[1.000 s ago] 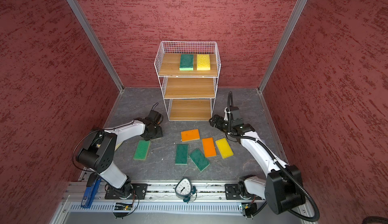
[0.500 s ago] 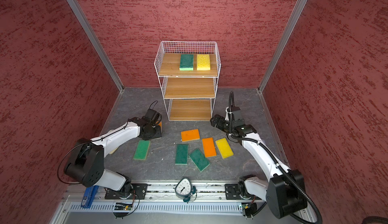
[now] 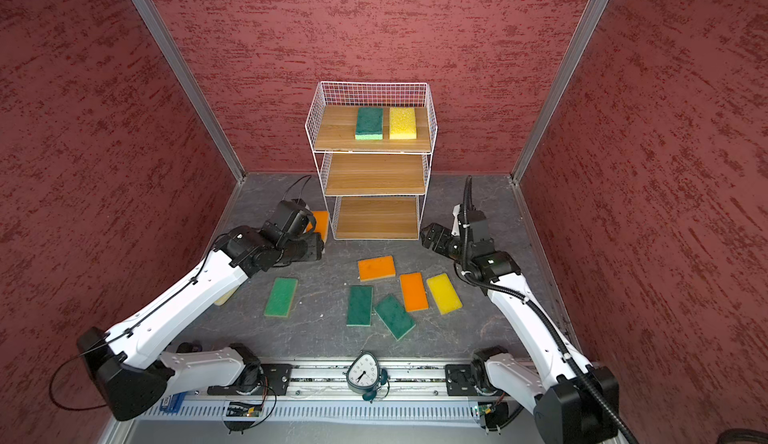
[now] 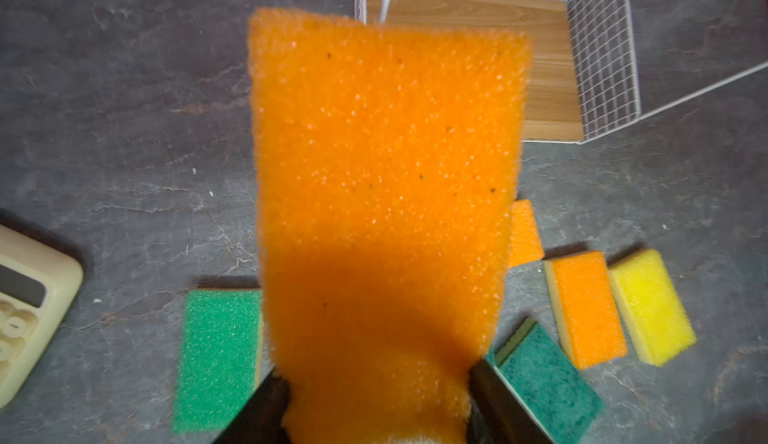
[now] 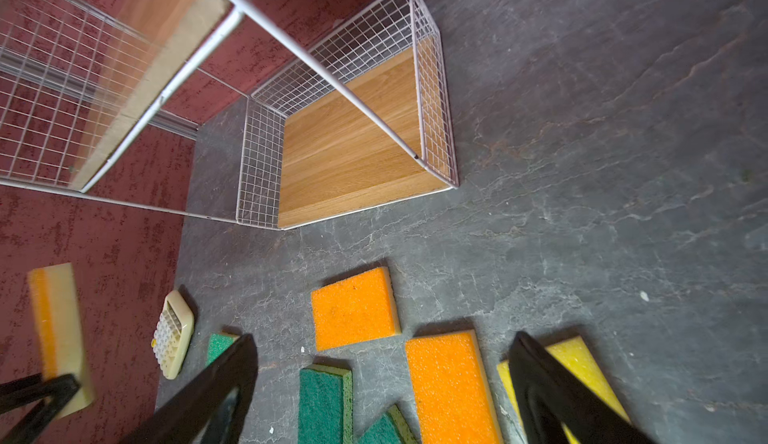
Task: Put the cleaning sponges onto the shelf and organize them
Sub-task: 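Lift the orange sponge with the left gripper and carry it to the top shelf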
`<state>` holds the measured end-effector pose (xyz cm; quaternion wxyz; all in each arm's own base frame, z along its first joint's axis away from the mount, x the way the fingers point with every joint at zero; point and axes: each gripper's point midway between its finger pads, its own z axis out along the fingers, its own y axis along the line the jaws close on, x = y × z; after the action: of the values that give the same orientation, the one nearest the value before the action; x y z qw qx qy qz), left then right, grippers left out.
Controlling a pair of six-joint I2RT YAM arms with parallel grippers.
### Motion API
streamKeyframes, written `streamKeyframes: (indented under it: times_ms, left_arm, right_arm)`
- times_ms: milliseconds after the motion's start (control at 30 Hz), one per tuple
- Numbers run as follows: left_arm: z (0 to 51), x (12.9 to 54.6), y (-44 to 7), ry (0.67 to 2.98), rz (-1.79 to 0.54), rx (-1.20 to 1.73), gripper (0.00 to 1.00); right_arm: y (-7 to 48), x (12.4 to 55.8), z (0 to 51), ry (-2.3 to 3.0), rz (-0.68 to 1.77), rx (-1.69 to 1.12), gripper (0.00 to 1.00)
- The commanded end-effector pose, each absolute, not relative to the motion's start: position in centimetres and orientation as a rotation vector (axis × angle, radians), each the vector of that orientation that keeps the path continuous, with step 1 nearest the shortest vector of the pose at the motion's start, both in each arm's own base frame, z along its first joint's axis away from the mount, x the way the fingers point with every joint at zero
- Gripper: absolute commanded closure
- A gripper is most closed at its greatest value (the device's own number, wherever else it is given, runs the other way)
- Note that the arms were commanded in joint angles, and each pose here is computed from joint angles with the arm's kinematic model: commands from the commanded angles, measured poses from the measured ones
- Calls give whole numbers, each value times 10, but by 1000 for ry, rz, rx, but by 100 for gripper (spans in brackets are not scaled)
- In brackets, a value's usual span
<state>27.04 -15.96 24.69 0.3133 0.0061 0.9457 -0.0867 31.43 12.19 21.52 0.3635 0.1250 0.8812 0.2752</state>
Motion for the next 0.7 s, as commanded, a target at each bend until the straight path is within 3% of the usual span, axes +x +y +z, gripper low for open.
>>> streamKeyframes:
  times_ms: [0, 300, 667]
  left_arm:
    - [268, 256, -157, 2481, -168, 113, 43]
    - [347, 253, -182, 2309, -218, 283, 43]
    - [425, 296, -210, 2104, -191, 362, 44]
  right_arm:
    - [118, 314, 235, 2220, 672, 298, 5]
    - [116, 308, 251, 2177, 655, 216, 4]
    - [127, 303, 300, 2036, 704, 50, 4]
